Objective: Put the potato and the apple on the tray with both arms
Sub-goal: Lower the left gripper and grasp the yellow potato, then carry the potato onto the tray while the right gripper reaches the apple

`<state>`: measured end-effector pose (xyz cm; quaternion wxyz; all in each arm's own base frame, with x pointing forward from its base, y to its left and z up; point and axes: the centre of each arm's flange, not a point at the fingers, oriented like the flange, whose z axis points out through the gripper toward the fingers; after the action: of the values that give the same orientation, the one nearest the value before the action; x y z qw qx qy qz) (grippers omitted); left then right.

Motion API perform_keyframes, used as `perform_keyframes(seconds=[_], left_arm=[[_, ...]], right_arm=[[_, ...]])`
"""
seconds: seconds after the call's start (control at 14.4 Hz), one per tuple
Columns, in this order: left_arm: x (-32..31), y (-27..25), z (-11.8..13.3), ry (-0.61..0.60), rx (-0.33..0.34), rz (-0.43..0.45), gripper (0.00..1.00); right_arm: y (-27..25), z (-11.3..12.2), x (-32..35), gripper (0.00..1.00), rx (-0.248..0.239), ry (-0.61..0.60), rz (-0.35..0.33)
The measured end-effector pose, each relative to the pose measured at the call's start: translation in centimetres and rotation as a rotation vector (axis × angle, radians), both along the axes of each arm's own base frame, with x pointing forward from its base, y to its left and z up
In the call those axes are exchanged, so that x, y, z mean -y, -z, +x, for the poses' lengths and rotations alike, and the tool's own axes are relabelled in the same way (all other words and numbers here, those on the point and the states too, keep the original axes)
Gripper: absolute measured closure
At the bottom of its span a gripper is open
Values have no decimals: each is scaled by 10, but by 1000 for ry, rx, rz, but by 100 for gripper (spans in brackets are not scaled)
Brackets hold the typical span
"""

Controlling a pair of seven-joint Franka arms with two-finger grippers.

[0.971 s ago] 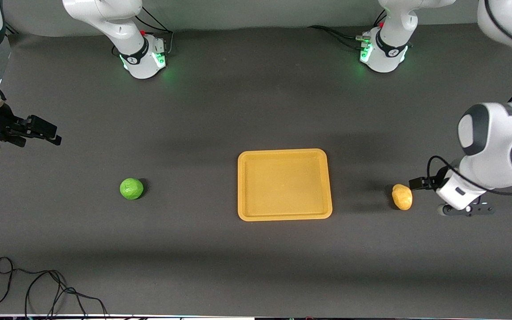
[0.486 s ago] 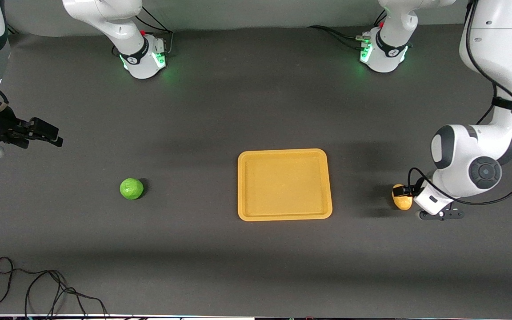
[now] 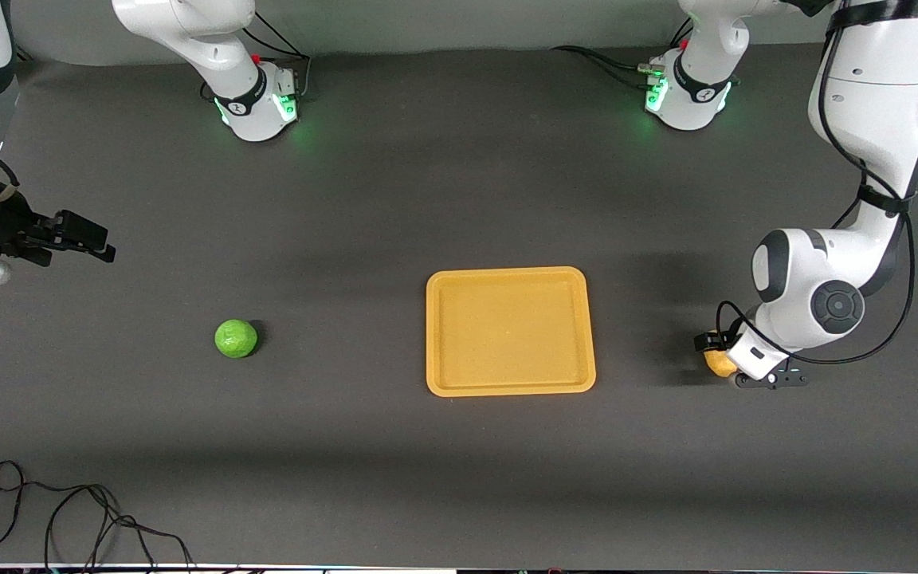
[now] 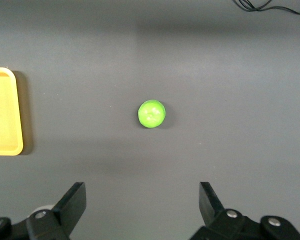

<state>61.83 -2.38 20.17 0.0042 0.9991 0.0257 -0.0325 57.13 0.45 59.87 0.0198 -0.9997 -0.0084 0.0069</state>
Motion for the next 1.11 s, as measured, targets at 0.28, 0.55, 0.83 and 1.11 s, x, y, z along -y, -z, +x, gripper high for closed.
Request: perform_keyframes(seconds=[0.28, 0.55, 0.83, 1.11], left_arm=[[10, -51, 9, -19, 10, 0, 37], [42, -159, 7, -57, -46, -1, 37], [138, -183, -11, -128, -56, -17, 37], [212, -155, -25, -164, -51, -22, 37]], right_arm=[[0, 0, 0, 0, 0, -7, -1], [-1, 0, 0, 0, 2, -7, -1], [-1, 0, 0, 0, 3, -11, -1], [5, 1, 0, 0, -9, -15, -1]])
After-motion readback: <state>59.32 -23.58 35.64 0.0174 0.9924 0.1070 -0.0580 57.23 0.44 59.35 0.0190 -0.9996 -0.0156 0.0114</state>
